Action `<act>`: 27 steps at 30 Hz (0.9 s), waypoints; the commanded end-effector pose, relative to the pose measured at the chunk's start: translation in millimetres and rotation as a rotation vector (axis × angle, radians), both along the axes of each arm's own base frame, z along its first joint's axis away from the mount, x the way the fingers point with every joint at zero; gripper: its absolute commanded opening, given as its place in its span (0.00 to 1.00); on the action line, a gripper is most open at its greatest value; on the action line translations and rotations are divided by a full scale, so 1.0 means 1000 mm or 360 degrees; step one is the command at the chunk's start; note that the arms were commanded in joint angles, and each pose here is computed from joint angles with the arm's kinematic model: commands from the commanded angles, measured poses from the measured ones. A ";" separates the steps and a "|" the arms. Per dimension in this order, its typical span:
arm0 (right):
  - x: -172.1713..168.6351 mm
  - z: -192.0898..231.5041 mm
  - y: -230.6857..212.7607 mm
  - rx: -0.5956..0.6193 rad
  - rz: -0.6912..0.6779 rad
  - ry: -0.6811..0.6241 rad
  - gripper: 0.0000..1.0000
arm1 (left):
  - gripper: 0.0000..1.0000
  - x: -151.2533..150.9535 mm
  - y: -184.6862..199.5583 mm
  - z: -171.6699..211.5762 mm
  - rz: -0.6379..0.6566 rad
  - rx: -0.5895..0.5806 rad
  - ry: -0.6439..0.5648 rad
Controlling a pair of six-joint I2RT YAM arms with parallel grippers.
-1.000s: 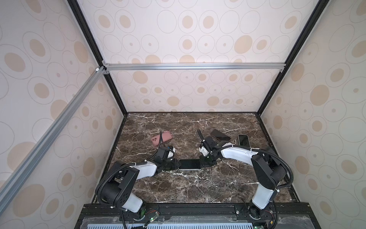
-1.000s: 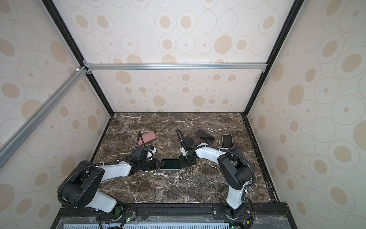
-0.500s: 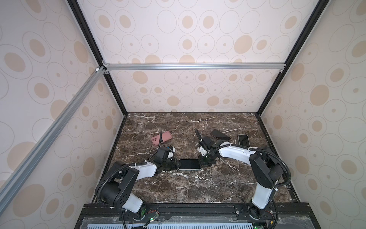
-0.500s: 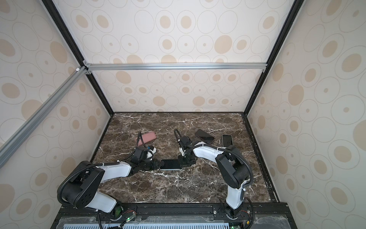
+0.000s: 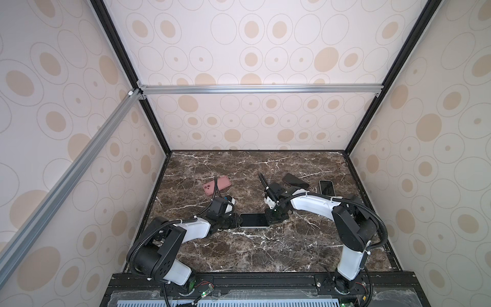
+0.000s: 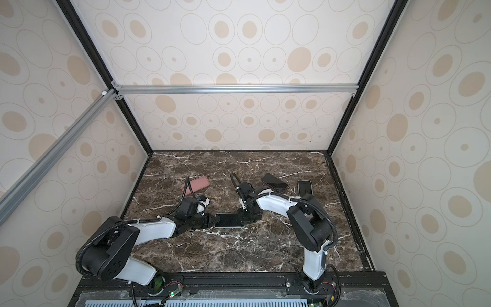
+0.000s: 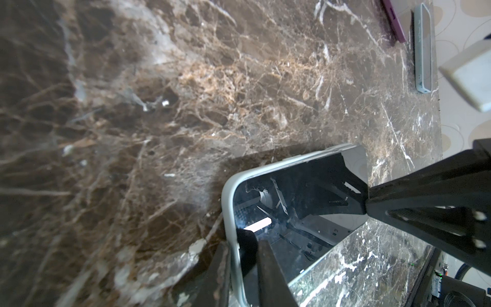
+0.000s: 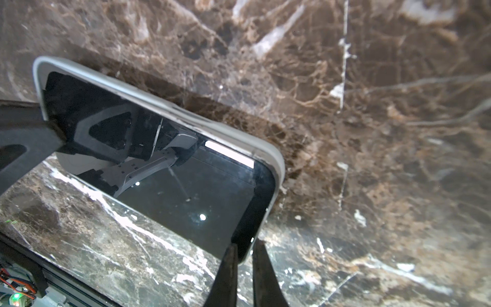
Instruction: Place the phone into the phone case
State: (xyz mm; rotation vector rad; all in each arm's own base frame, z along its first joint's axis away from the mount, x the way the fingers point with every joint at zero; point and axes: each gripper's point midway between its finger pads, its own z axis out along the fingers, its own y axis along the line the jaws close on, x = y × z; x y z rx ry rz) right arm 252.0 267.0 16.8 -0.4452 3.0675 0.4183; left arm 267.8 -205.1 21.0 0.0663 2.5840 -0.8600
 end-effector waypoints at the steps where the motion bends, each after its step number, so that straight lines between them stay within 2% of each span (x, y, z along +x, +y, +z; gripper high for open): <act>1: -0.042 -0.111 -0.027 -0.0359 0.0176 0.0155 0.12 | 0.19 -0.031 -0.002 -0.015 -0.0080 0.0017 0.0165; 15: -0.050 -0.126 -0.046 -0.0559 0.0209 0.0171 0.12 | 0.20 -0.029 0.003 -0.013 -0.0035 0.0043 0.0125; 27: -0.053 -0.142 -0.051 -0.0595 0.0225 0.0197 0.12 | 0.19 -0.026 0.004 -0.012 -0.0015 0.0054 0.0120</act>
